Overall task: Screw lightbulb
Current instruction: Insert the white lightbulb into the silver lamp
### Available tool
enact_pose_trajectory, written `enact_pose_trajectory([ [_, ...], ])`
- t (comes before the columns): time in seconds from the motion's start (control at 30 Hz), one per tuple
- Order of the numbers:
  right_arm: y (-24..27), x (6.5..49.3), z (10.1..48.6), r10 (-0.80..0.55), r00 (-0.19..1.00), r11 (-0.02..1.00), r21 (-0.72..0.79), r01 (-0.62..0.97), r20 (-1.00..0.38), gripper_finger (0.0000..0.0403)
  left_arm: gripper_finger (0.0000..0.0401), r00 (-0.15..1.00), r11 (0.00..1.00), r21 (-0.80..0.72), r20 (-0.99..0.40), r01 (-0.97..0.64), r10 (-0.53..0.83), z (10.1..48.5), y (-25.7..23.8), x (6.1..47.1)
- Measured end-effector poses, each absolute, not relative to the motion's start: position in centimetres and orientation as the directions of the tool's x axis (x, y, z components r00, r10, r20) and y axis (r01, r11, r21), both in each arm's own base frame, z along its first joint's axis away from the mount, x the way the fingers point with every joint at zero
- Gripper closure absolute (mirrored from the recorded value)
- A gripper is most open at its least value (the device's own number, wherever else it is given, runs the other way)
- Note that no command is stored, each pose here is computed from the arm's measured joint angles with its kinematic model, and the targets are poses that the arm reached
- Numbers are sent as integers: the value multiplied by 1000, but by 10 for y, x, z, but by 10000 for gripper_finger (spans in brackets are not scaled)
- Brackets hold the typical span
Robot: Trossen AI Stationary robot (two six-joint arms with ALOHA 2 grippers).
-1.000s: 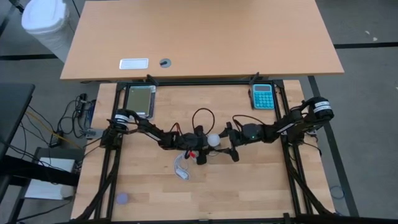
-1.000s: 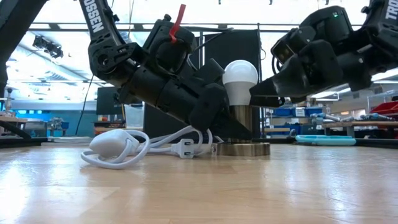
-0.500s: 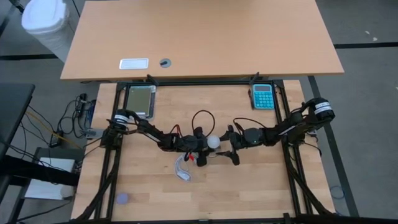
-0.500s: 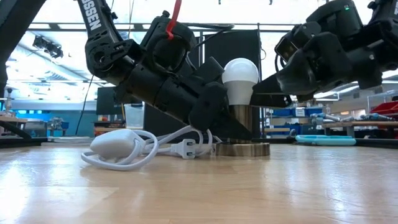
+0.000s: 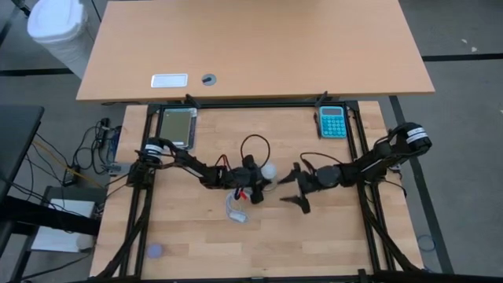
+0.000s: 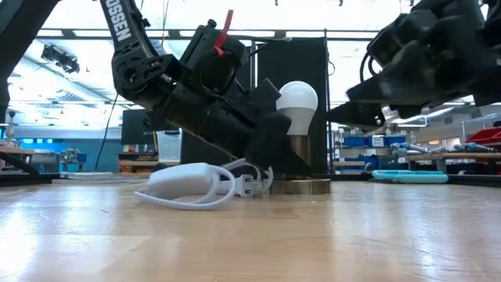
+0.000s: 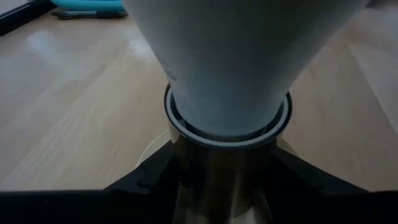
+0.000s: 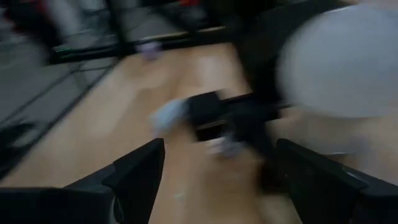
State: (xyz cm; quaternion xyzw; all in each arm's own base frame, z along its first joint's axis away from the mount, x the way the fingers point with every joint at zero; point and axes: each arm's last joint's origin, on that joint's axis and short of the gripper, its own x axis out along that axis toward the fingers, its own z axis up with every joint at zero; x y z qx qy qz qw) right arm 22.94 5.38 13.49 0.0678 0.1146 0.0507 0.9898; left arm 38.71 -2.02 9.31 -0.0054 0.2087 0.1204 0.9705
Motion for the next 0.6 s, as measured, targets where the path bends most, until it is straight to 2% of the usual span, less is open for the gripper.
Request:
enact_pose_trajectory([
  [0.13, 47, 230, 136, -6, 976, 992, 124, 33, -216, 95, 207, 893, 977, 38, -399, -212, 209, 94, -21, 388],
  [0.27, 45, 231, 136, -19, 977, 991, 127, 47, -213, 95, 203, 898, 981, 36, -397, -192, 190, 94, -23, 388],
  [0.47, 45, 231, 134, -23, 972, 987, 148, 60, -235, 95, 164, 899, 984, 49, -402, -170, 176, 92, -24, 387],
  [0.6, 47, 230, 134, -26, 971, 988, 144, 62, -237, 95, 153, 906, 984, 59, -386, -165, 175, 94, -24, 388],
])
